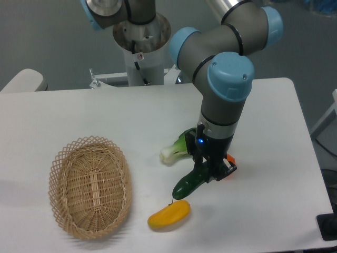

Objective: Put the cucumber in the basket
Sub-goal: 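Lift the green cucumber held in the gripper off the table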

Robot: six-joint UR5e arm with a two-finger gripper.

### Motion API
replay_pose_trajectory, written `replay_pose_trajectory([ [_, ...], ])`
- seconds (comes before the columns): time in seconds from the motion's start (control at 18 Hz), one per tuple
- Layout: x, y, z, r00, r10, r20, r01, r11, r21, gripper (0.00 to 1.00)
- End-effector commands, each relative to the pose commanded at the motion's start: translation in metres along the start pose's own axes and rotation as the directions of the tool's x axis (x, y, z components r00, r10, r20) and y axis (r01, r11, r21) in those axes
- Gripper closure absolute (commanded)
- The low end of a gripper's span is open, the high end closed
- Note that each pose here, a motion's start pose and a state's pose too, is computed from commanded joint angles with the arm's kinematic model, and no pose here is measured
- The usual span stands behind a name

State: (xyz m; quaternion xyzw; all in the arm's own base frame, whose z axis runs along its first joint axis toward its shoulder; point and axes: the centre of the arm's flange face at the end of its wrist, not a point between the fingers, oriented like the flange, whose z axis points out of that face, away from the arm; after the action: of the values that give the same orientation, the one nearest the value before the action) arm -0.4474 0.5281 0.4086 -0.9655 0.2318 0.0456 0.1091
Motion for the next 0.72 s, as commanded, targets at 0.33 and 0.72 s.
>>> replay_pose_trajectory([
  [0.33, 0.000, 0.000, -0.001, 1.000, -0.003, 0.003, 0.003, 1.000, -0.001, 0.96],
  [0.72, 0.011, -0.003, 0.000, 1.000, -0.009, -0.014, 0.009, 1.000, -0.003, 0.96],
])
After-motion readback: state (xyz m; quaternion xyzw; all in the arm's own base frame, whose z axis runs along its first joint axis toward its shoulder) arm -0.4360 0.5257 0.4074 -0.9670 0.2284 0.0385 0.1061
